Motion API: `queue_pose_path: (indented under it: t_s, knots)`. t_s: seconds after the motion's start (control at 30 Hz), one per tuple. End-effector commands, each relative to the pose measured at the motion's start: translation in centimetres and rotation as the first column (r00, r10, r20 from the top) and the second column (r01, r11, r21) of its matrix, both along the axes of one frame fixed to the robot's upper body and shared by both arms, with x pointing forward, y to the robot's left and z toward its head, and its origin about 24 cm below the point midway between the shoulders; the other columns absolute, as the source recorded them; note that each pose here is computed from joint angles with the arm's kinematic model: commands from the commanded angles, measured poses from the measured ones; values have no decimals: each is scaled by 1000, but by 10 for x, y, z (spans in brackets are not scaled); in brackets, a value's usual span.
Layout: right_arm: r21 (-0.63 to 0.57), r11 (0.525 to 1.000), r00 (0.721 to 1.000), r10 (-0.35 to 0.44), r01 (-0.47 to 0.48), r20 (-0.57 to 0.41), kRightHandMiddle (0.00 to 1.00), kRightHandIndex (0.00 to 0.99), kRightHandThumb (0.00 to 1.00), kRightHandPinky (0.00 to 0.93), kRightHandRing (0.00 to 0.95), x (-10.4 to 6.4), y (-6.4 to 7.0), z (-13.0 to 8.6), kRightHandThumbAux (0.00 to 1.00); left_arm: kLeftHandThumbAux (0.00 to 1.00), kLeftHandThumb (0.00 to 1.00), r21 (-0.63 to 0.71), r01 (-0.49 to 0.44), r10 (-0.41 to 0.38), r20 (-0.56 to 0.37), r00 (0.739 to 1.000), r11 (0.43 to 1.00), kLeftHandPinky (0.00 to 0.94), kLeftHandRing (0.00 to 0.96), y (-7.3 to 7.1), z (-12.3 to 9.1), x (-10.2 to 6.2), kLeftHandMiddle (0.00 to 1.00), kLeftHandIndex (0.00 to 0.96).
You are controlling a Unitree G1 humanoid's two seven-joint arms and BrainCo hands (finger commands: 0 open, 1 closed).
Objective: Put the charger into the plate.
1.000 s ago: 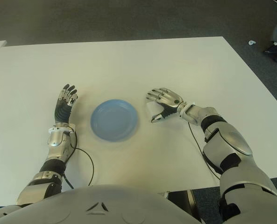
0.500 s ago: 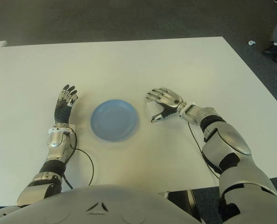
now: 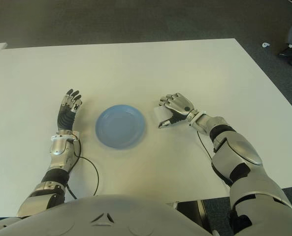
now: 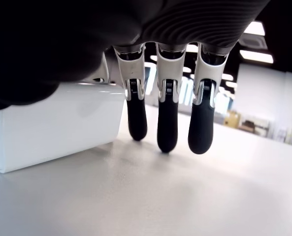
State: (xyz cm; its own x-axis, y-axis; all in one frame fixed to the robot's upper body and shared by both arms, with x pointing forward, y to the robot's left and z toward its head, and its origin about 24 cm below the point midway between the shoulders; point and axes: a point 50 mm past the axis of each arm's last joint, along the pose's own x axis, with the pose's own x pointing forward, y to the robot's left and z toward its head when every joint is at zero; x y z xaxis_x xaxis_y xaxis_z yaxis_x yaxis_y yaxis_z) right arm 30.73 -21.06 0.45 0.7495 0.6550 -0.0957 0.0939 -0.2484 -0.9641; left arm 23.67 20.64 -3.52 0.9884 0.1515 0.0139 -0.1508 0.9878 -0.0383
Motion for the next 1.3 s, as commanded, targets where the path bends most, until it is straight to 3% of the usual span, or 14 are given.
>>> queue_pose_path:
  t_s: [0.03, 0.23, 0.47, 1.3]
  knots:
    - [-63, 995, 985, -87, 78, -147, 822, 440, 739, 863, 831, -23, -7, -33, 702, 507, 0, -80, -33, 12, -252, 968, 996, 157, 136, -11, -49, -50, 136, 53]
    - [-10, 988, 959, -152, 154, -238, 870, 441, 747, 883, 866, -22, -5, -34, 707, 503, 0, -83, -33, 11, -251, 968, 996, 159, 137, -11, -49, -49, 138, 57]
    - [11, 983, 942, -173, 184, -288, 888, 440, 748, 880, 876, -20, -6, -32, 708, 500, 0, -89, -32, 9, -248, 969, 995, 154, 136, -12, -49, -48, 136, 55]
    - [19, 985, 943, -157, 170, -292, 894, 439, 749, 869, 875, -17, -8, -25, 709, 508, 0, -101, -24, -2, -247, 969, 995, 154, 134, -16, -49, -46, 136, 53]
